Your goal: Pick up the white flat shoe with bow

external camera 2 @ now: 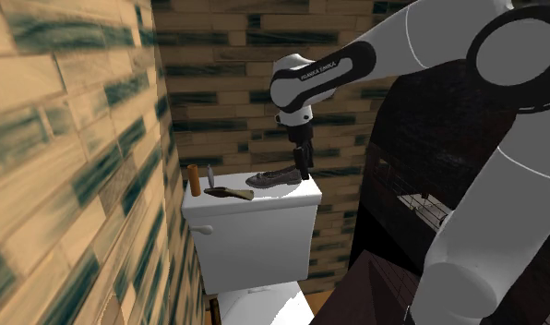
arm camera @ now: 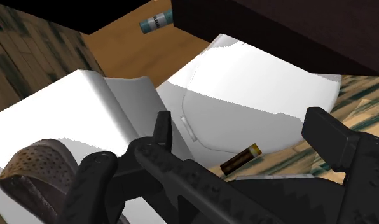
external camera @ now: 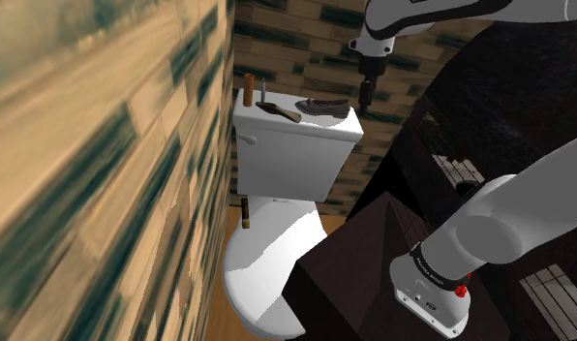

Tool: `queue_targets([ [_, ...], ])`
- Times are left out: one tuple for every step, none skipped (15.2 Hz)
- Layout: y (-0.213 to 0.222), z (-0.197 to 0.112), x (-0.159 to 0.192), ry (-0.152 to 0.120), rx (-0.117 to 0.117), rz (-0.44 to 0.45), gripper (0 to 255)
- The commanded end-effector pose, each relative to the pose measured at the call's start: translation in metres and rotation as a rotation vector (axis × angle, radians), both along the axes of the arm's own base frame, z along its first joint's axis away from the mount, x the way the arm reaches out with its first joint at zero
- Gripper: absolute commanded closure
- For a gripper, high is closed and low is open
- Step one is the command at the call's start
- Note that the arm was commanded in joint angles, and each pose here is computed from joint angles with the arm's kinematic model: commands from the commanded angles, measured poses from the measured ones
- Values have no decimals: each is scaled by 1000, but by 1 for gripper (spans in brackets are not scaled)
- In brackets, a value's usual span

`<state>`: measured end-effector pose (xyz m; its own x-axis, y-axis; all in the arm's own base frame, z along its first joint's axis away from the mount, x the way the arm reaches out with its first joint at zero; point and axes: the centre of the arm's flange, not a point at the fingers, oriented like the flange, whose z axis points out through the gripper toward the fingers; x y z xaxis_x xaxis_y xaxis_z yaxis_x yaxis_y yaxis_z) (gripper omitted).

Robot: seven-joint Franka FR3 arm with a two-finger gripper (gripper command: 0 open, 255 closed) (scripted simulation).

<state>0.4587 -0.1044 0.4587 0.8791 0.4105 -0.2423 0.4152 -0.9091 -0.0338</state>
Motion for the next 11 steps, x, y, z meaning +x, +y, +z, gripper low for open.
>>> queue_targets([
  [-11, -6, 22, -1, -11, 33, 0],
  [-17, -10, 33, -2, -16, 48, 0],
  [-23, -14, 43, -3, -21, 63, 0],
  [-28, -17, 53, -3, -26, 79, 0],
  [-33, -21, 64, -4, -31, 94, 0],
  [-39, -25, 74, -4, -36, 109, 0],
  [-44, -28, 85, -5, -41, 124, 0],
  [-49, -32, 96, -6, -46, 140, 0],
  [-53, -35, 106, -6, -51, 155, 0],
  [-58, -39, 117, -7, -57, 170, 0],
  [-62, -42, 128, -7, -62, 186, 0],
])
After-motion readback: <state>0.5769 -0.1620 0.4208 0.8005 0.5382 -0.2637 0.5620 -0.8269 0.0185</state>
